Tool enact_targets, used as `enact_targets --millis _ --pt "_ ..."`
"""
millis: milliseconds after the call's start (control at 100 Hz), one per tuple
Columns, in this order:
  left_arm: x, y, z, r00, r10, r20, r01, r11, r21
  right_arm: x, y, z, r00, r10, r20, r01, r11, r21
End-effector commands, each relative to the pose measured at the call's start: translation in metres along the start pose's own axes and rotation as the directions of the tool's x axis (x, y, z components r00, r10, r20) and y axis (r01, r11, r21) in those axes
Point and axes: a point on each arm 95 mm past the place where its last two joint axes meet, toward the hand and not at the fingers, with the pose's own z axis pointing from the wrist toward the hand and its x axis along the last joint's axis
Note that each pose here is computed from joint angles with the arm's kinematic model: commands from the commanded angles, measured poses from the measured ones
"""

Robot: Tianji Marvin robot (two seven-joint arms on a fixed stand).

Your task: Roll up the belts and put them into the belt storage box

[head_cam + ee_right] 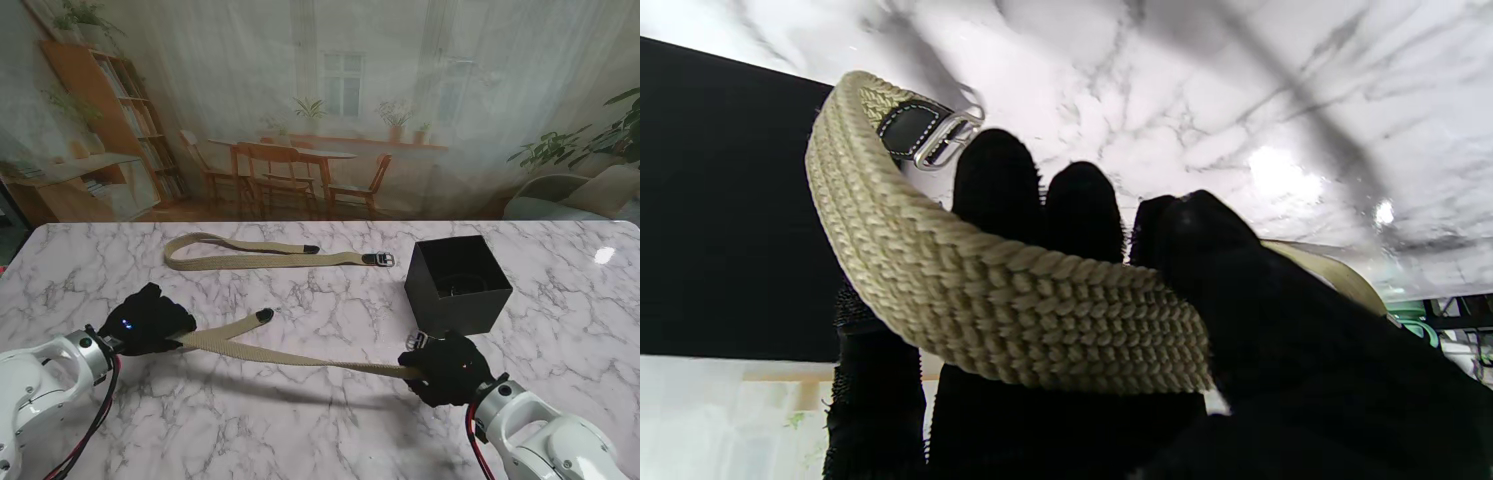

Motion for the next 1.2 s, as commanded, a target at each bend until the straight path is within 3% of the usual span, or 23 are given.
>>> enact_targets --millis 0,180,420,830,1040,1190 --pt "-0.005 0.007 -0.007 1.000 0.008 0.027 -0.007 1.000 -0.028 -0.004 -0.003 -0.008 1.000 -0.013 0.017 0.013 1.000 0.013" --pt "-0.008 0.017 -0.014 0.998 0.017 0.061 -0.013 0.998 -0.061 -0.014 -0.010 -0.016 0.996 -0.060 0.069 0.055 0.996 0.070" --pt "-0.013 0.028 -0.021 0.994 0.042 0.100 -0.033 0.995 -0.096 -0.022 -0.023 -0.013 0.988 -0.100 0.117 0.075 0.976 0.205" --pt "-0.028 0.030 -0.037 0.982 0.083 0.170 -0.070 0.994 -0.082 -0.029 -0.025 -0.022 0.974 -0.157 0.160 0.118 0.966 0.229" --pt "-0.027 0.033 -0.037 0.982 0.079 0.170 -0.064 0.994 -0.089 -0.036 -0.039 -0.011 0.969 -0.161 0.188 0.112 0.963 0.245" --pt "-0.025 0.036 -0.035 0.982 0.075 0.174 -0.058 0.993 -0.100 -0.042 -0.048 -0.003 0.961 -0.191 0.202 0.146 0.965 0.217"
